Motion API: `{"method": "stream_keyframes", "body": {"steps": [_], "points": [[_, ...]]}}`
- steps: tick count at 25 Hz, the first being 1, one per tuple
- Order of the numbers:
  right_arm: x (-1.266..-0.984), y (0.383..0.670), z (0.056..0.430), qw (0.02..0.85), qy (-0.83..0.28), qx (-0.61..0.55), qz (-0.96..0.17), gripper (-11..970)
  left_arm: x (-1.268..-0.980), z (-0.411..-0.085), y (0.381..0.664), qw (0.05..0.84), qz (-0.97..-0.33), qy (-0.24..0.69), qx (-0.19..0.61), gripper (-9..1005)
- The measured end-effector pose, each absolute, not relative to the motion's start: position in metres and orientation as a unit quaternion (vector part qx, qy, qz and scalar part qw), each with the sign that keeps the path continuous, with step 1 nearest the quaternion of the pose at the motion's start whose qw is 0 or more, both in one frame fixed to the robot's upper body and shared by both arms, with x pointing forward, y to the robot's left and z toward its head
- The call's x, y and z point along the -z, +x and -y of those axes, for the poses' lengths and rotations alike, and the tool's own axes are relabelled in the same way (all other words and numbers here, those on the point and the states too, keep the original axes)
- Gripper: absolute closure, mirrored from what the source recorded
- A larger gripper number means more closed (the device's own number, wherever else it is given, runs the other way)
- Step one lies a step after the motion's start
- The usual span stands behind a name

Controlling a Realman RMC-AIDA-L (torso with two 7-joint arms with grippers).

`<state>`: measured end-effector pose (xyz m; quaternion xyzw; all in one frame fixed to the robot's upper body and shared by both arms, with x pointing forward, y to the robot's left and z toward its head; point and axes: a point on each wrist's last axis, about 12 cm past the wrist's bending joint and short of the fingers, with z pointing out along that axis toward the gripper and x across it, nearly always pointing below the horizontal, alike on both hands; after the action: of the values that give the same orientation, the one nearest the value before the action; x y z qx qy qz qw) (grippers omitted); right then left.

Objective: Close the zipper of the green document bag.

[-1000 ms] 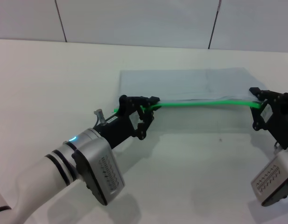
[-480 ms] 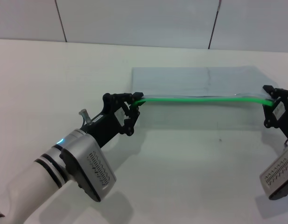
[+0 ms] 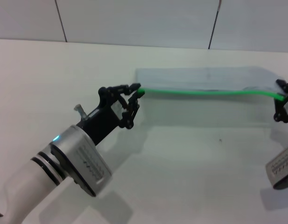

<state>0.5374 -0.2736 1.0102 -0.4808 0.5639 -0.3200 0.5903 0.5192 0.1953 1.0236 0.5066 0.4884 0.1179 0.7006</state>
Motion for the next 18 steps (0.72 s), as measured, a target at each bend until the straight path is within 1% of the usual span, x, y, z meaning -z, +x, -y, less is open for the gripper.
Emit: {"method": "stream_keyframes", "body": {"steps": [1,4,7,12,15,18], "points": [[-1.012,0.539,0.275,0.593,-0.471,0.323,-0.568,887,-1.026,-0.195,0.52,0.707,-0.489,0.498,-0.109,918],[-1.016,0.54,0.279,0.601,-0.444,0.333,-0.575,864,-1.031,-0.194,0.52,0.726,-0.491,0.474,-0.087,869],[-1.021,0.537,0.286,0.62,-0.409,0.339,-0.577,811,-1.038,-0.193,0.521,0.745,-0.488,0.45,-0.064,819],[-1.028,0.522,0.289,0.67,-0.362,0.327,-0.56,722,-1.045,-0.193,0.52,0.767,-0.487,0.416,-0.03,612],[-1.034,0.512,0.286,0.707,-0.332,0.302,-0.546,669,-1.049,-0.197,0.52,0.779,-0.491,0.39,-0.002,465],[-1.039,0.506,0.28,0.745,-0.298,0.26,-0.537,526,-1.054,-0.202,0.52,0.793,-0.493,0.357,0.034,446]]}}
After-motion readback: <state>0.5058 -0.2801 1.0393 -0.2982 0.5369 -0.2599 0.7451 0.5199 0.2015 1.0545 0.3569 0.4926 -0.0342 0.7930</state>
